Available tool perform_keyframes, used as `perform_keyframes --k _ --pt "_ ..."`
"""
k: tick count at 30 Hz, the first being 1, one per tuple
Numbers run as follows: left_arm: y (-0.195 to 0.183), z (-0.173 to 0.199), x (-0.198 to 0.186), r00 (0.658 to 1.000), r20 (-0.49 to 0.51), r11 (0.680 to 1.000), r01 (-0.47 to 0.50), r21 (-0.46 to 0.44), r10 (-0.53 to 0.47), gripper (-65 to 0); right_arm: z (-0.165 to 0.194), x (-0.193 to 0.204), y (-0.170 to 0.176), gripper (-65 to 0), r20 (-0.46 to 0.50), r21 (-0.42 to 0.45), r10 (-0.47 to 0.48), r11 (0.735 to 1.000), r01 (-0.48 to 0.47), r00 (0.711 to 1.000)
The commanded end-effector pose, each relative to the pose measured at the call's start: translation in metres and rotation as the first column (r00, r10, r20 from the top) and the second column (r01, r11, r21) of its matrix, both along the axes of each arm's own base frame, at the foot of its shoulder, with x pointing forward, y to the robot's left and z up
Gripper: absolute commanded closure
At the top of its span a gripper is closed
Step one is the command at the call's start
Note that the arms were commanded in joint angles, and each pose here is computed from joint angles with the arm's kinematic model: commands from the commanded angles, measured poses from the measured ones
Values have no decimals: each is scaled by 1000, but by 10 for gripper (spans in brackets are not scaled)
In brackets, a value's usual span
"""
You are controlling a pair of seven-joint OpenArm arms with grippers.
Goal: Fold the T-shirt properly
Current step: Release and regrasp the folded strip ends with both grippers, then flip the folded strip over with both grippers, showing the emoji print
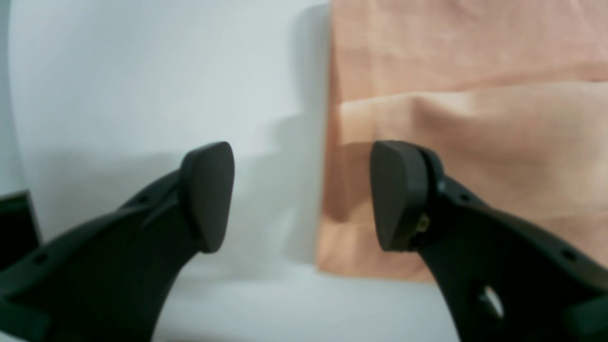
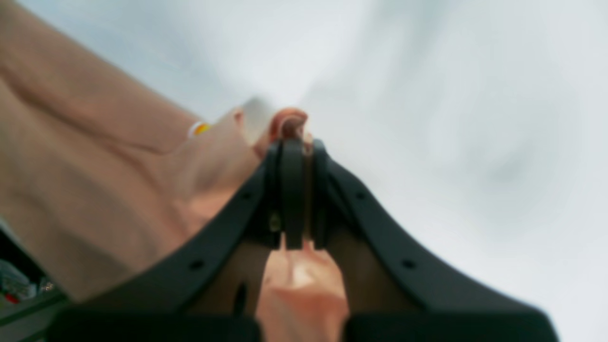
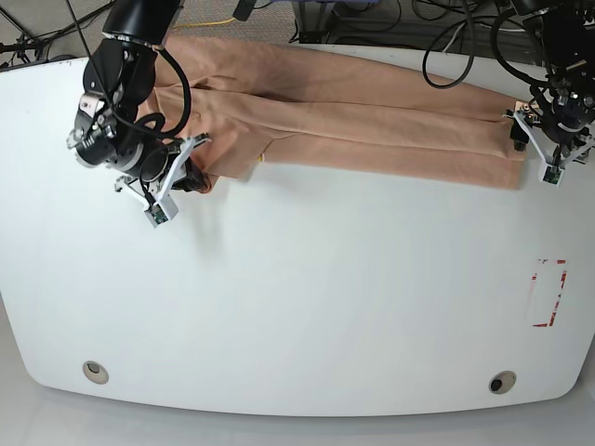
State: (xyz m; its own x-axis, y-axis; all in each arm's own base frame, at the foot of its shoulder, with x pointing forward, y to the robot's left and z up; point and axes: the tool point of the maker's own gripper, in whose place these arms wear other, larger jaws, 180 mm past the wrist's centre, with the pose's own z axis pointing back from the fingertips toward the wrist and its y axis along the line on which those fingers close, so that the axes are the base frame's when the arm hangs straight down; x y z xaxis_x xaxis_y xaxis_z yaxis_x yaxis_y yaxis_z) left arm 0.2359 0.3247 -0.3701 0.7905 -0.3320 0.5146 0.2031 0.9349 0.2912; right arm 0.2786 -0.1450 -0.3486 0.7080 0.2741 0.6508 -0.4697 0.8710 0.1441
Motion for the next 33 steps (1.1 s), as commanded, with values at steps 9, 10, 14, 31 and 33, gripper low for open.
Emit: perform_keyframes --k 9,10,14,31,33 --pt "-39 22 27 991 120 998 58 -34 -53 -414 13 -49 19 0 18 94 44 995 -45 999" --pt "-41 22 30 991 121 997 65 -35 -60 -414 12 -52 17 0 12 105 35 994 -36 999" --pt "-42 8 28 995 84 996 61 -60 -56 -414 11 -63 12 0 -4 154 5 988 -4 1000" --pt "-14 -30 30 1000 23 993 7 -117 -5 -414 13 -92 -61 0 -37 104 -182 977 185 983" --pt "-14 -30 29 1000 21 993 7 -118 -4 -414 14 -91 -71 0 -34 90 -205 974 207 978"
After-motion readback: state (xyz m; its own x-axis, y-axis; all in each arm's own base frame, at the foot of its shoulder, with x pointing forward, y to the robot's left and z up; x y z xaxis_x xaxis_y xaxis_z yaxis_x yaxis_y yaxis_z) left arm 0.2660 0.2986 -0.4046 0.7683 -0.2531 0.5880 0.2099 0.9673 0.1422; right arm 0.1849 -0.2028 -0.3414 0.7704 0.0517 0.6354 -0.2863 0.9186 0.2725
